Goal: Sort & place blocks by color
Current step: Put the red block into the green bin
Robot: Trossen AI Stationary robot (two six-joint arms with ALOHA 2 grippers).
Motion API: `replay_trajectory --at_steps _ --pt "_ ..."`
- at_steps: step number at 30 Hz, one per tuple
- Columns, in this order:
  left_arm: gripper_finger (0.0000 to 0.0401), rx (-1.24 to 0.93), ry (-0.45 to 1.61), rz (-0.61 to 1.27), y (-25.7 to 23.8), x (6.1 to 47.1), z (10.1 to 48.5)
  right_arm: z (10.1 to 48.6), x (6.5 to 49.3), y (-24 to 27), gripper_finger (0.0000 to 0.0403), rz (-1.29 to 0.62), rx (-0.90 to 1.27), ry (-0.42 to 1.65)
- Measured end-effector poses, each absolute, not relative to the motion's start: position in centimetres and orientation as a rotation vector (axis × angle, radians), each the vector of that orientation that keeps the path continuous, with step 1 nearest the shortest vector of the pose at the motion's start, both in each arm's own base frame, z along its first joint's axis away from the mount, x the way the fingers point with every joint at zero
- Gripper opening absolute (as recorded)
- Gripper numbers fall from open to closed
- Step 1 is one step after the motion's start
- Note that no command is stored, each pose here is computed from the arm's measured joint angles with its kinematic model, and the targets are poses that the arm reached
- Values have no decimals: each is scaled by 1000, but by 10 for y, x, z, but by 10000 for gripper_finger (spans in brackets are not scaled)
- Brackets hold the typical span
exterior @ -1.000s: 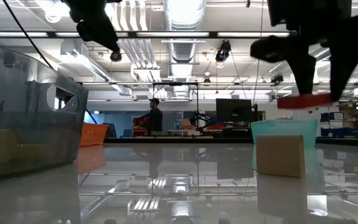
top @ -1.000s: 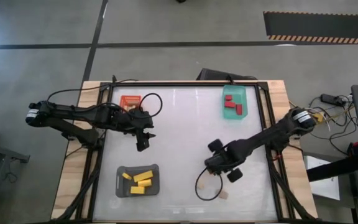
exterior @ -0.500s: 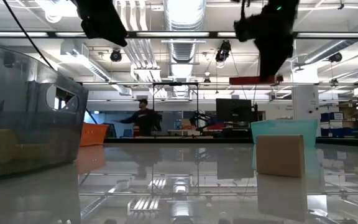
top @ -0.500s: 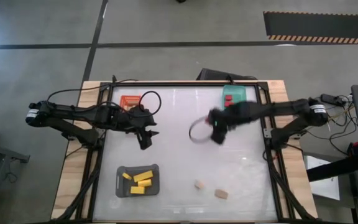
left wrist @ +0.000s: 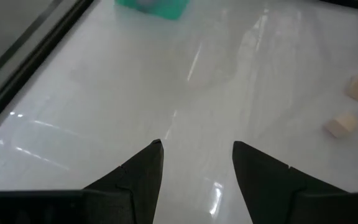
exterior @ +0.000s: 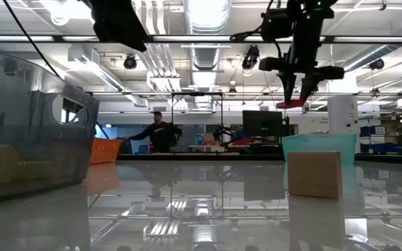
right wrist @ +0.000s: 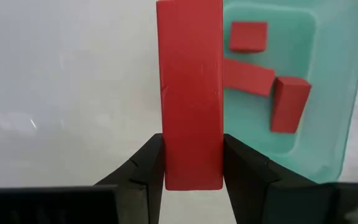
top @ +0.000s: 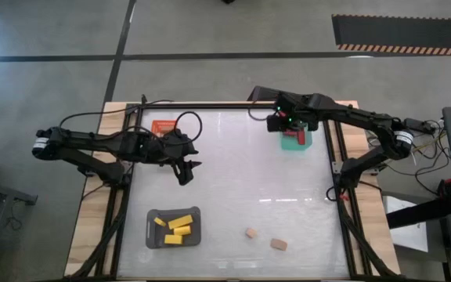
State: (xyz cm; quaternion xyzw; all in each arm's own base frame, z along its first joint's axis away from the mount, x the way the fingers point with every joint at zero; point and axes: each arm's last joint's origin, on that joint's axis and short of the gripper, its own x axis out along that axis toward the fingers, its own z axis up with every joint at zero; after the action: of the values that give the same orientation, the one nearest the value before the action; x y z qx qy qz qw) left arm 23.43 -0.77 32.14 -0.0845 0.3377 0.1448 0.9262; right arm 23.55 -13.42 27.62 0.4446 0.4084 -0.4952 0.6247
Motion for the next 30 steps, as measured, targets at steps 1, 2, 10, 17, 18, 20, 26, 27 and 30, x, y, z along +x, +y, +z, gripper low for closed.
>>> replay_trajectory --at_steps 1,2,10,17,18,20,26,27,30 --pt "177 -171 691 305 -7 234 321 276 233 -139 120 -1158 1041 918" --pt "177 -169 690 310 -7 234 321 275 231 -143 120 -1176 1059 901" --pt "177 -164 687 331 -5 234 321 263 207 -174 120 -1279 1077 884" --pt "177 -163 687 335 -5 234 321 235 194 -188 121 -1272 1145 848" --pt "177 -163 687 335 -5 234 321 230 192 -188 120 -1275 1149 852" --pt "177 -163 687 334 -5 234 321 222 189 -187 120 -1284 1153 862" --pt "177 -166 685 348 -3 234 321 202 181 -180 124 -1281 1162 944" --pt "177 -168 685 351 -2 234 321 199 180 -179 123 -1283 1164 954" --pt "177 -170 684 357 0 234 321 195 178 -177 121 -1284 1164 966"
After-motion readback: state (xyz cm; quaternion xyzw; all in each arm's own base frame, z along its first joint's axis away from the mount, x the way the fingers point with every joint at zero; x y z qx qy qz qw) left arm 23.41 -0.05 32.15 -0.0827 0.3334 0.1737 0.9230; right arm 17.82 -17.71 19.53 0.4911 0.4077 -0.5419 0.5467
